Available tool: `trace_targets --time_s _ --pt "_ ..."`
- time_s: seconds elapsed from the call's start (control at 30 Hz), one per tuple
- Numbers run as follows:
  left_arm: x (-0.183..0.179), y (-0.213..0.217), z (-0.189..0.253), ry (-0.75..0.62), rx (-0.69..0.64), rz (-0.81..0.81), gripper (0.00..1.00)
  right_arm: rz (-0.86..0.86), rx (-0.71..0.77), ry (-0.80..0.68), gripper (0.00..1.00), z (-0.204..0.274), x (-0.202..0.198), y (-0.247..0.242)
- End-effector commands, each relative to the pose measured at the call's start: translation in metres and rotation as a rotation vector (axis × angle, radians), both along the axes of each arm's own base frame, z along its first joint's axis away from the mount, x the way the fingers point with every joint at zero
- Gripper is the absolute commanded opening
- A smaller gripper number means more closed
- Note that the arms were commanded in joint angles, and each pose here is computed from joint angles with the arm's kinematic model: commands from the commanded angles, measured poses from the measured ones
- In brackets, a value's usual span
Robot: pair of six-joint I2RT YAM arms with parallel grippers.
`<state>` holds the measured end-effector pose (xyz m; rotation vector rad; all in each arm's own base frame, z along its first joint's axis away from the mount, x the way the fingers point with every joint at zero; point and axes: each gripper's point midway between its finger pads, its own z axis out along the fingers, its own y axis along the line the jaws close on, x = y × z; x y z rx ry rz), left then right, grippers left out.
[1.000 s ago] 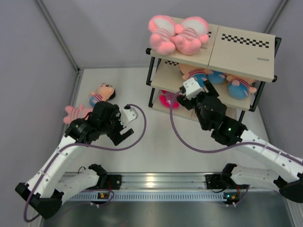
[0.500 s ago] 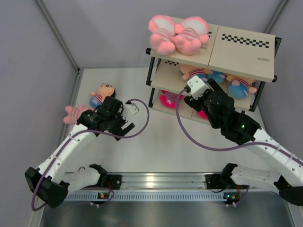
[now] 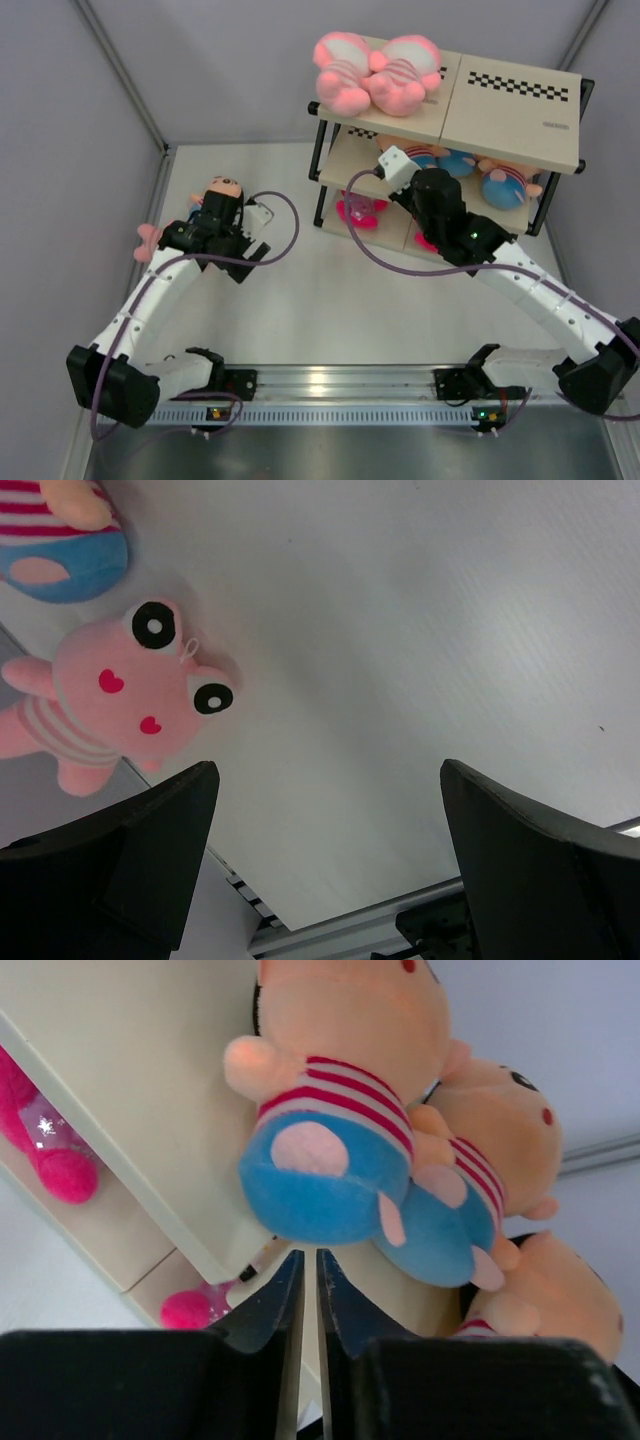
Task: Place and organize the stuffed toys onto the shelf
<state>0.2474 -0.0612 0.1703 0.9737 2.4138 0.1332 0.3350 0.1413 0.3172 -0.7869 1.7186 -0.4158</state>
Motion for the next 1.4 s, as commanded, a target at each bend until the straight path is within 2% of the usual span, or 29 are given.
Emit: trace_targets --time_s 0.0,0.23,0.4,0.7,0.83,1.07,1.1,1.23,1.37 --pt "0.021 0.02 0.002 -0.029 -0.037 0.069 0.99 0.012 0.105 -0.064 0.08 0.016 0.018 0.013" --pt "0.042 0.058 -0.008 -0.052 0.023 0.178 0.98 -0.011 0.105 -0.058 0.0 0.003 0.039 0.022" --pt "0.059 0.072 -0.016 -0.065 0.072 0.233 0.99 -0.018 0.106 -0.054 0.0 -0.003 0.052 0.025" --pt "0.078 0.076 -0.02 -0.063 0.042 0.258 0.99 0.034 0.202 -0.07 0.0 0.009 0.061 0.045" --pt "0.092 0.092 -0.024 -0.088 0.083 0.315 0.99 0.053 0.203 -0.056 0.0 0.008 0.062 0.051" --pt "0.149 0.129 -0.04 -0.163 0.272 0.425 0.99 0.067 0.236 -0.081 0.03 0.021 0.042 0.045" --pt "0.157 0.133 -0.054 -0.14 0.293 0.435 0.99 0.067 0.238 -0.085 0.04 0.024 0.04 0.043" --pt "0.197 0.147 -0.056 -0.166 0.28 0.504 0.99 0.084 0.255 -0.091 0.07 0.031 0.026 0.037" --pt "0.208 0.154 -0.08 -0.116 0.239 0.497 0.98 0.117 0.274 -0.088 0.09 0.032 0.015 0.038"
